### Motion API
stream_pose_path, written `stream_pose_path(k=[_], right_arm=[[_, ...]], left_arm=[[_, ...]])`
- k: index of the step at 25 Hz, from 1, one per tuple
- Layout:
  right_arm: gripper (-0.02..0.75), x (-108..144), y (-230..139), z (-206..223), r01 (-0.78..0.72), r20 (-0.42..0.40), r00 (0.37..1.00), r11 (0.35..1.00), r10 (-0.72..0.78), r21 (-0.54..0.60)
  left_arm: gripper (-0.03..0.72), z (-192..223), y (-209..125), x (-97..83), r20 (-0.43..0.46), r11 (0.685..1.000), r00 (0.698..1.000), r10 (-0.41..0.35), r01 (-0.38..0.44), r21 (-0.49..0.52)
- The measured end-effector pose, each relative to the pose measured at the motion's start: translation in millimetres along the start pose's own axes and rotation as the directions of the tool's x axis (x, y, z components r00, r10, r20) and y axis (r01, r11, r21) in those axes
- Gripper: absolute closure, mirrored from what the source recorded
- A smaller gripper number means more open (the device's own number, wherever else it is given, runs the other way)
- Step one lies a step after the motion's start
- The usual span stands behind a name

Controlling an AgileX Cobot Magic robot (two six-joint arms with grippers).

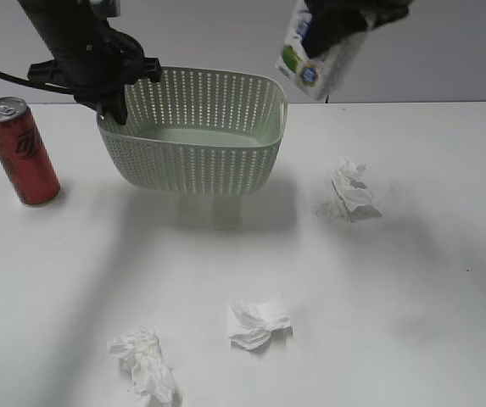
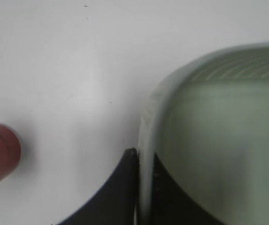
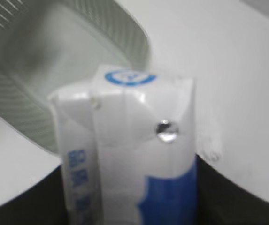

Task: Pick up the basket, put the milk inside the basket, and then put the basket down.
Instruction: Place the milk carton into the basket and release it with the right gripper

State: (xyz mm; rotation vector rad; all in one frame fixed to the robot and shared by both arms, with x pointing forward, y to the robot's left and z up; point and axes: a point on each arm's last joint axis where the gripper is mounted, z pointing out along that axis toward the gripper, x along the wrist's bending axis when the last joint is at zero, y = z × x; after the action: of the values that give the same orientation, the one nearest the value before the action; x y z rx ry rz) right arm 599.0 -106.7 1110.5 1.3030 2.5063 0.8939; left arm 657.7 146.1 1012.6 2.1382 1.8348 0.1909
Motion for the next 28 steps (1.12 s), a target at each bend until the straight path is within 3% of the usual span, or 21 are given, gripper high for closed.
stream_pose_path(k=[3, 7, 12, 16, 23, 28], right_arm=[[0.407, 27.3, 21.8, 7.6, 0.074, -0.038, 0.996, 0.996, -0.076, -0.053], [0.407, 49.1, 28.3, 53.2, 0.151, -0.077, 0.985, 0.988, -0.153, -0.031], [0.407, 51.8, 8.0, 123.2, 0.193, -0.086, 0.979, 0.976, -0.184, 0.102], [0.384, 47.5, -1.1, 154.0, 0.193, -0.075, 0.980, 0.973, -0.185, 0.126], [0.194, 49.1, 6.2, 150.1, 0.181, -0.075, 0.982, 0.981, -0.175, 0.072], [0.151, 47.9, 25.0, 98.4, 0.237, -0.011, 0.972, 0.971, -0.236, 0.041]], left_arm=[[0.685, 0.0, -0.1, -0.5, 0.005, 1.000, 1.000, -0.003, 0.003, 0.001], [0.685, 0.0, -0.3, -1.9, 0.021, 1.000, 1.000, -0.013, 0.013, 0.004], [0.685, 0.0, -0.5, -2.3, 0.025, 1.000, 1.000, -0.016, 0.016, 0.006], [0.685, 0.0, -0.8, -2.8, 0.030, 1.000, 0.999, -0.019, 0.019, 0.009], [0.683, 1.5, -1.7, -1.0, 0.016, 1.000, 1.000, -0.010, 0.010, 0.022], [0.683, 1.5, -1.7, -1.0, 0.016, 1.000, 1.000, -0.010, 0.010, 0.022]])
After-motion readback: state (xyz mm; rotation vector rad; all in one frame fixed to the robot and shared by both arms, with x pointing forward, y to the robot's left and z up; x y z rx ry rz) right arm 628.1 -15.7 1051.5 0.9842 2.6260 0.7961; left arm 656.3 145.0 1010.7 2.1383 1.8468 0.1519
